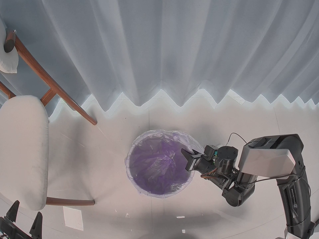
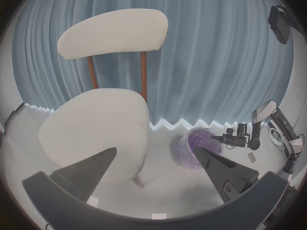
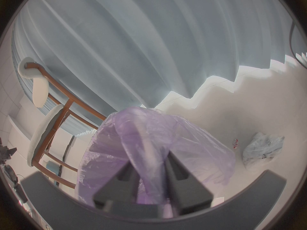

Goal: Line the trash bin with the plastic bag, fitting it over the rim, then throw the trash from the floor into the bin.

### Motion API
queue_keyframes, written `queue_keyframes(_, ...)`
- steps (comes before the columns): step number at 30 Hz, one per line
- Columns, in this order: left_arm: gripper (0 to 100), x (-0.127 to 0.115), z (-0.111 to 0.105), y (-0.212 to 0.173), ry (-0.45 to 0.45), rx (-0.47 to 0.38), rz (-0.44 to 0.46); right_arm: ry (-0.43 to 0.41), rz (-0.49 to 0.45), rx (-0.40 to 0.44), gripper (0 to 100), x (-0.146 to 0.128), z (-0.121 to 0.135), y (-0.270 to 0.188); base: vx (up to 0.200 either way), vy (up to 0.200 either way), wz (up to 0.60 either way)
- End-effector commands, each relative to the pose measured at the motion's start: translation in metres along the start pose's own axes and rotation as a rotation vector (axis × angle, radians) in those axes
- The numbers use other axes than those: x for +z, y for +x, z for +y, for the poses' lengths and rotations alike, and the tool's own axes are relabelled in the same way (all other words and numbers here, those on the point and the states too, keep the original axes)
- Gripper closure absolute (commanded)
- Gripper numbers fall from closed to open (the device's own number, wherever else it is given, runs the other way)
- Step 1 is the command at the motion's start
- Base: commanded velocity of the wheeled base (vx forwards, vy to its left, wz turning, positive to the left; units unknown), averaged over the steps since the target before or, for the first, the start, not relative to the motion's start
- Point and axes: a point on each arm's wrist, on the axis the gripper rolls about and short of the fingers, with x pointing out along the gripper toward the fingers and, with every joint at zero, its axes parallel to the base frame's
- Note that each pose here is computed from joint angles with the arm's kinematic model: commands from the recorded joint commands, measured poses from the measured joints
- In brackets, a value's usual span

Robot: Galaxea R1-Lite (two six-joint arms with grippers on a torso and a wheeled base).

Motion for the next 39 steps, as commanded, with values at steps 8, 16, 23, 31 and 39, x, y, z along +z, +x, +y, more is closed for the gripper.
queue_keyframes(8, 0, 0.000, 0.000, -0.001, -0.009, 0.000, -0.013, 0.057, -0.041, -0.003, 0, 0.019, 0.009, -0.012, 0.000, 0.000, 0.00)
queue_keyframes(16, 0, 0.001, -0.001, -0.001, -0.108, -0.036, -0.032, 0.078, -0.016, -0.067, 0, 0.034, 0.013, -0.052, -0.050, 0.000, 0.00)
queue_keyframes(23, 0, 0.001, -0.001, 0.000, -0.136, -0.060, -0.033, 0.098, 0.000, -0.083, 0, 0.049, 0.021, -0.089, -0.200, 0.000, 0.00)
queue_keyframes(31, 0, 0.001, -0.001, -0.001, -0.141, -0.066, -0.030, 0.091, 0.172, -0.205, 0, 0.013, 0.008, -0.118, -0.200, 0.000, 0.00)
queue_keyframes(39, 0, -0.001, -0.001, 0.001, -0.046, -0.042, -0.039, 0.003, 0.243, -0.136, 0, -0.018, 0.026, -0.098, -0.100, 0.000, 0.00)
